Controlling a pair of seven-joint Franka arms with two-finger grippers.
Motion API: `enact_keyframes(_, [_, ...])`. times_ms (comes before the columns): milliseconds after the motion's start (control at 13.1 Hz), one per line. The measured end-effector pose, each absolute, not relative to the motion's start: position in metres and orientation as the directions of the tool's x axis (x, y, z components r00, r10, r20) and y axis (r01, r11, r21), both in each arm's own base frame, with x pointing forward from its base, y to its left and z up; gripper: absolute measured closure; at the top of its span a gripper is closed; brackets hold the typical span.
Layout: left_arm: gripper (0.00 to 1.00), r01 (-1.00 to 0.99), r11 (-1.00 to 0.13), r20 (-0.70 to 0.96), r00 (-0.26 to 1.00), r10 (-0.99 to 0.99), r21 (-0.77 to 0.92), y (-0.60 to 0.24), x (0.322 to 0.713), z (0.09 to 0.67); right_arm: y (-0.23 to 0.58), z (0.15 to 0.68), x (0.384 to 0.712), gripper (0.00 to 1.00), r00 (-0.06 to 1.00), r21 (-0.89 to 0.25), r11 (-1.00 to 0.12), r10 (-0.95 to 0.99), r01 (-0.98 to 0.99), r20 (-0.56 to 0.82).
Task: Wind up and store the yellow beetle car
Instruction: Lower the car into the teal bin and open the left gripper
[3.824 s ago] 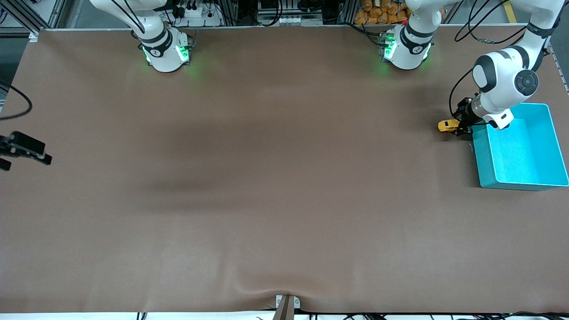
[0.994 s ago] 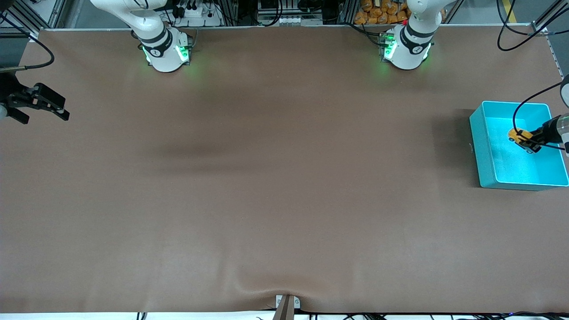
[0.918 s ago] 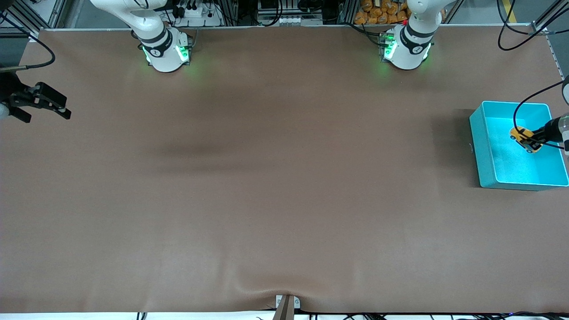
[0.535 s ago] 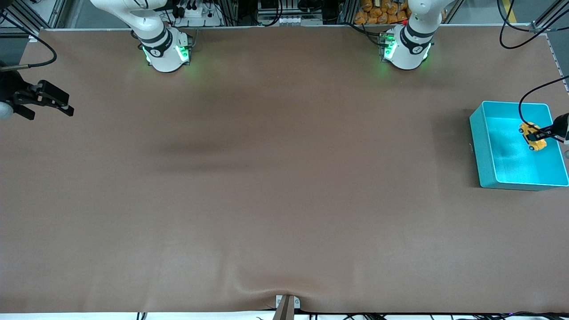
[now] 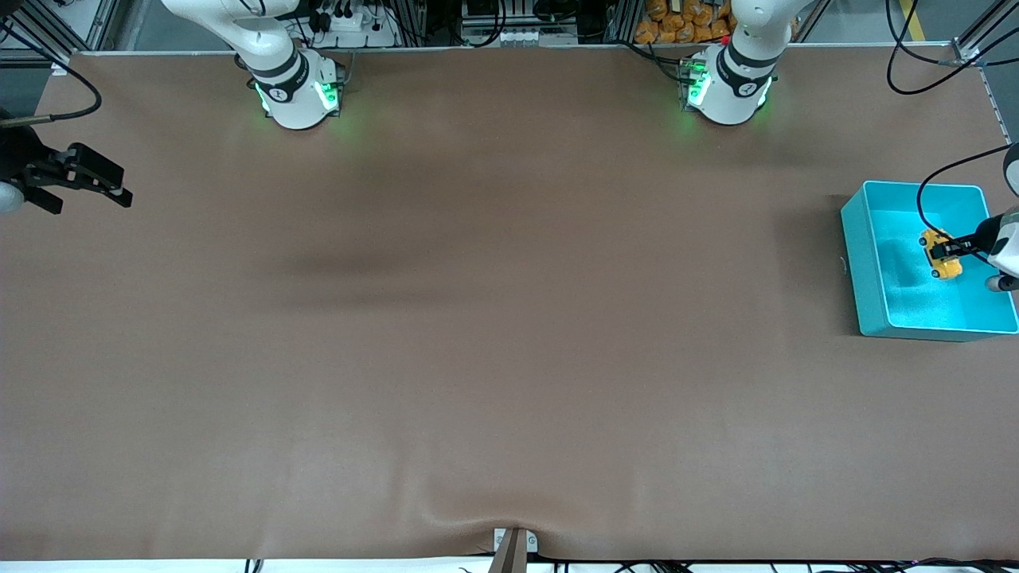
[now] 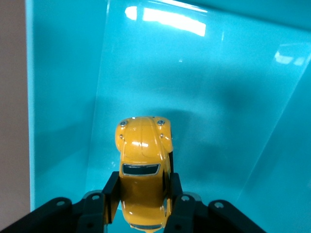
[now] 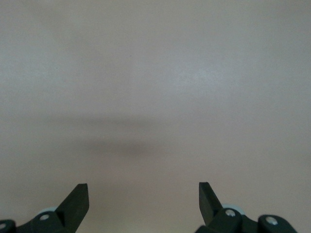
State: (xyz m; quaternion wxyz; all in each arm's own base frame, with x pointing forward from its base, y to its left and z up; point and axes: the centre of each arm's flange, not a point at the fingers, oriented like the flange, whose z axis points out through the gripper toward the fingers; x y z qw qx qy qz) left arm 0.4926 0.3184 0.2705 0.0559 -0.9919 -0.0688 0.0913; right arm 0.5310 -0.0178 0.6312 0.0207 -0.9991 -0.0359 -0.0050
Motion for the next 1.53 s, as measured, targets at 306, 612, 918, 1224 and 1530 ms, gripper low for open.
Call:
enact_keyframes(306, [0.56,0.068,-0.992,-0.188,0.978,0.088,-0.109,0.315,0.493,0.265,-0.019,0.633,0.531,0.0,0.997,-0.041,-0.997,0.07,0.071,0.014])
enact_keyframes(612, [0.56,0.057,-0.994,-0.199,0.977,0.076,-0.098,0.311,0.495,0.249,-0.019,0.633,0.531,0.0,0.998,-0.041,-0.997,0.069,0.069,0.015])
enact_keyframes(918, [0.56,0.052,-0.994,-0.192,0.979,0.069,-0.092,0.311,0.497,0.233,-0.021,0.632,0.531,0.0,0.998,-0.041,-0.997,0.064,0.065,0.014])
enact_keyframes(1224, [0.49,0.05,-0.995,-0.192,0.979,0.066,-0.09,0.311,0.497,0.23,-0.022,0.631,0.531,0.0,0.998,-0.041,-0.997,0.062,0.063,0.012])
enact_keyframes(1530, [0.07,0.045,-0.994,-0.177,0.982,0.061,-0.095,0.31,0.502,0.232,-0.022,0.629,0.532,0.0,0.998,-0.041,-0.997,0.062,0.062,0.008])
